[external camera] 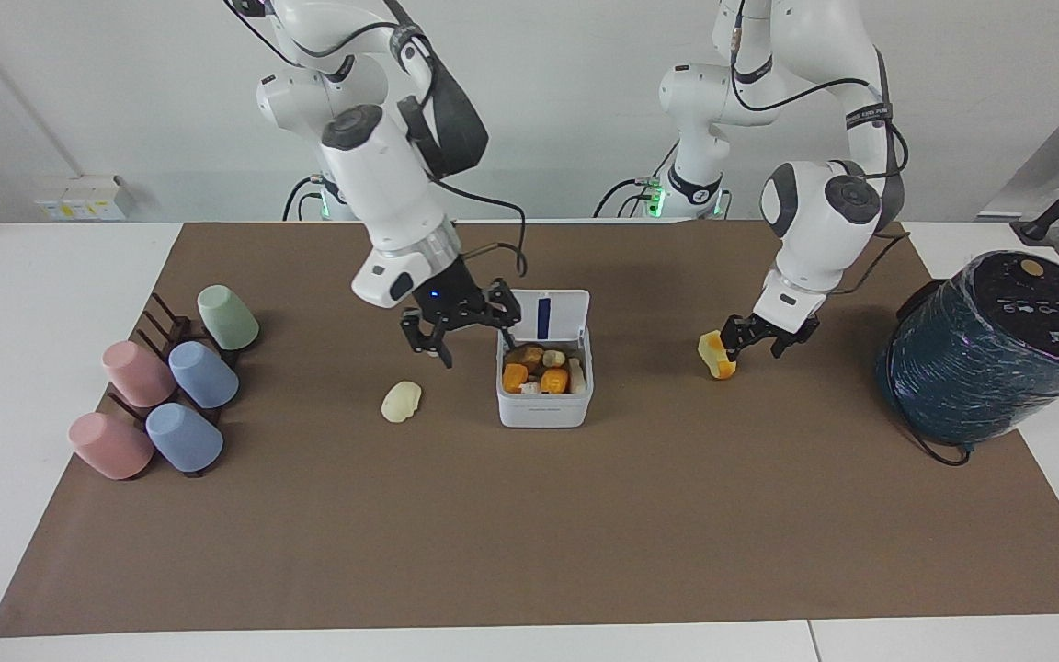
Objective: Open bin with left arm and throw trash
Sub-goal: 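Reach the left gripper to the cake while the right gripper reaches the potato, then carry the cake over the bin with the left gripper while the right grasps the potato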
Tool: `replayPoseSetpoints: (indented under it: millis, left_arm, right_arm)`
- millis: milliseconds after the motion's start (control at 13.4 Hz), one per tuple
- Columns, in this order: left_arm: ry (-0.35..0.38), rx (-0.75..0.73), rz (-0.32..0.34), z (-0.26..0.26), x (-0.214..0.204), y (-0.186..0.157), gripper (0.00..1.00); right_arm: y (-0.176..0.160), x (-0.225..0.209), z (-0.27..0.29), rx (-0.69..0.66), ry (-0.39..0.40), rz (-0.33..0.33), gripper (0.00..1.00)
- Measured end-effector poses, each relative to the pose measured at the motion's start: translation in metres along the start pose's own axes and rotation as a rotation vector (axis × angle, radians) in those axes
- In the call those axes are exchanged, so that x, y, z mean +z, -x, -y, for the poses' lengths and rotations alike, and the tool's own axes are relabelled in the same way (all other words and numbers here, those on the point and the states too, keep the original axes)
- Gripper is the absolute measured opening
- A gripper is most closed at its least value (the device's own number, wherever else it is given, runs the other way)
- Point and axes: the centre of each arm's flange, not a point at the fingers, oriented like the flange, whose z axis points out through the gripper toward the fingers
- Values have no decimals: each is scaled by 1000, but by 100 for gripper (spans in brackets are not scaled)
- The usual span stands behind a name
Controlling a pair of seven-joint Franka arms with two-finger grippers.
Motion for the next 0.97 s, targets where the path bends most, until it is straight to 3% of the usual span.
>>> replayPoseSetpoints:
  millis: [149, 298, 447, 522, 596, 820, 969]
  left_arm:
    - [-2, 7, 7, -5, 7, 3, 83]
    - [-4, 6, 12, -4, 12, 5, 79]
    - [-5, 5, 12, -3, 15, 7, 55]
    - [-5, 5, 13, -3, 15, 7, 55]
    - [-5, 5, 13, -3, 15, 7, 48]
    - [-5, 4, 12, -3, 15, 7, 7]
    - [-3, 5, 4, -4, 11, 4, 5]
  right_arm:
    - [17, 34, -13, -15, 52, 54, 100]
    - [28, 69, -27, -14, 75, 64, 100]
    - [38, 105, -39, -6, 82, 67, 100]
    - [43, 123, -40, -7, 85, 83, 100]
    - [48, 135, -39, -6, 86, 94, 100]
    - [61, 157, -36, 24, 87, 105, 100]
    - [66, 168, -30, 51, 87, 105, 100]
